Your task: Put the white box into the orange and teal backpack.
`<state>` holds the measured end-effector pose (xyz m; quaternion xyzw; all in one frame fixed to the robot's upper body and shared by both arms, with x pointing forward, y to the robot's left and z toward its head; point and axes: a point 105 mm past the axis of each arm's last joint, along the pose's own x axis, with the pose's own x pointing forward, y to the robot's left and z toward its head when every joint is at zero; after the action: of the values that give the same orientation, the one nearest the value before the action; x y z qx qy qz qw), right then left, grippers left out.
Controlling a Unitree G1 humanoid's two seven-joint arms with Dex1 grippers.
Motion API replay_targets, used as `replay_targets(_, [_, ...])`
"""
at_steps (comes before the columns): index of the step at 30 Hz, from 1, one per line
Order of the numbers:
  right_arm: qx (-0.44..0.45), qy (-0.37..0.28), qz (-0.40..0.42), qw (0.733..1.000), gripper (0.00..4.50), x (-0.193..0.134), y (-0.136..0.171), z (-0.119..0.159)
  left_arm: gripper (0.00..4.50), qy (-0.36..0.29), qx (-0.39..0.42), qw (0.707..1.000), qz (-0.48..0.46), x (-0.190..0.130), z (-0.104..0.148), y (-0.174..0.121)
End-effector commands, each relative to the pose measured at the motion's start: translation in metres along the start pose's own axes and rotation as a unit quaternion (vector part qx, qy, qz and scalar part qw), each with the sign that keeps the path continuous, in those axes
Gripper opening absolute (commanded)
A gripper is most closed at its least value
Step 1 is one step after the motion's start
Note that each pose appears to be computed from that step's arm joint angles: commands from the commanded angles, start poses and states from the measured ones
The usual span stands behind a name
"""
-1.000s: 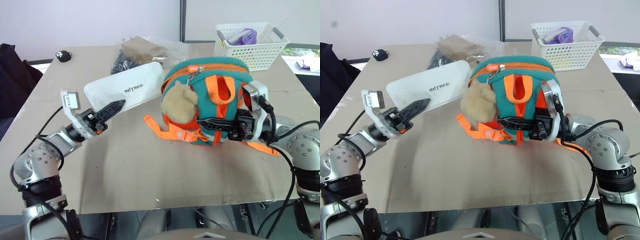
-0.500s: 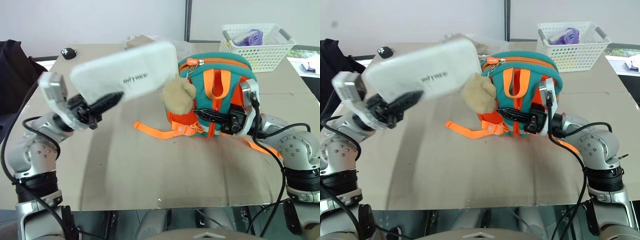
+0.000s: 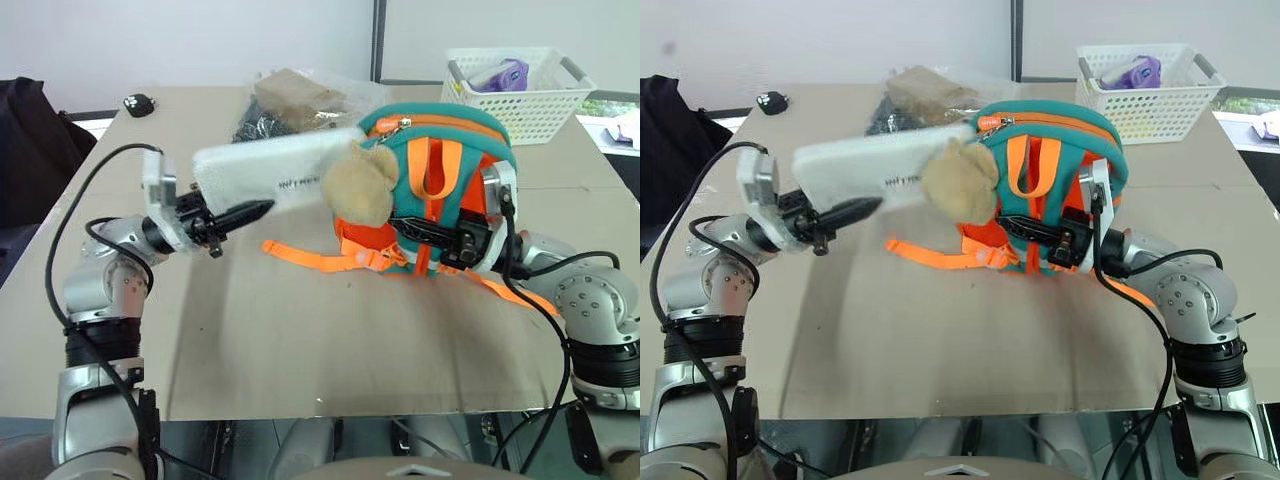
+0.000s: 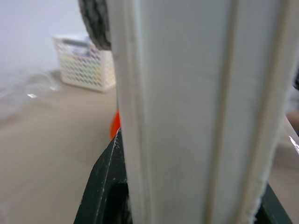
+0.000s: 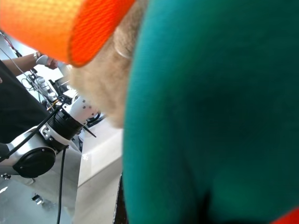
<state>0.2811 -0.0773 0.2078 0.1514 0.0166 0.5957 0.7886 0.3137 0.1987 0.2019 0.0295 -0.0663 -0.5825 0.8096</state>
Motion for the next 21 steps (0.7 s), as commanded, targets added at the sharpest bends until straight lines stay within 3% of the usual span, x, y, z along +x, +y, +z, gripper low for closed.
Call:
replay_targets(1, [-0.031, -0.023, 0.007, 0.999, 0.02, -0.002, 0.008, 0.016, 1.18, 0.039, 0.029, 0.998, -0.032, 0.013, 0.0, 0.005])
replay_targets(4, [-0.033, -0.023, 0.004, 0.999, 0.02, -0.001, 0.007, 0.015, 1.18, 0.111, 0.035, 0.993, -0.019, 0.06, -0.005, 0.028])
replay_targets(7, [-0.033, -0.025, 0.001, 0.999, 0.02, 0.0, 0.008, 0.013, 1.18, 0.08, 0.07, 0.994, -0.033, 0.123, 0.02, 0.032])
replay_targets(11, [-0.032, -0.031, 0.001, 0.999, 0.02, 0.008, 0.009, 0.011, 1.18, 0.079, 0.076, 0.991, -0.079, 0.174, 0.023, 0.022])
replay_targets(14, [-0.032, -0.035, 0.001, 0.999, 0.0, 0.011, 0.011, 0.01, 2.43, 0.079, 0.065, 0.991, -0.091, 0.188, 0.022, 0.019])
replay_targets(18, [-0.033, -0.042, -0.007, 0.999, 0.0, 0.011, 0.012, 0.01, 4.15, 0.042, 0.034, 0.995, -0.085, 0.173, 0.032, 0.022])
replay_targets(19, [-0.033, -0.043, -0.008, 0.998, 0.0, 0.011, 0.012, 0.01, 4.48, 0.033, 0.03, 0.996, -0.081, 0.166, 0.036, 0.022])
replay_targets(21, [-0.034, -0.043, -0.011, 0.998, 0.0, 0.01, 0.011, 0.01, 4.48, 0.016, 0.031, 0.997, -0.076, 0.156, 0.043, 0.022])
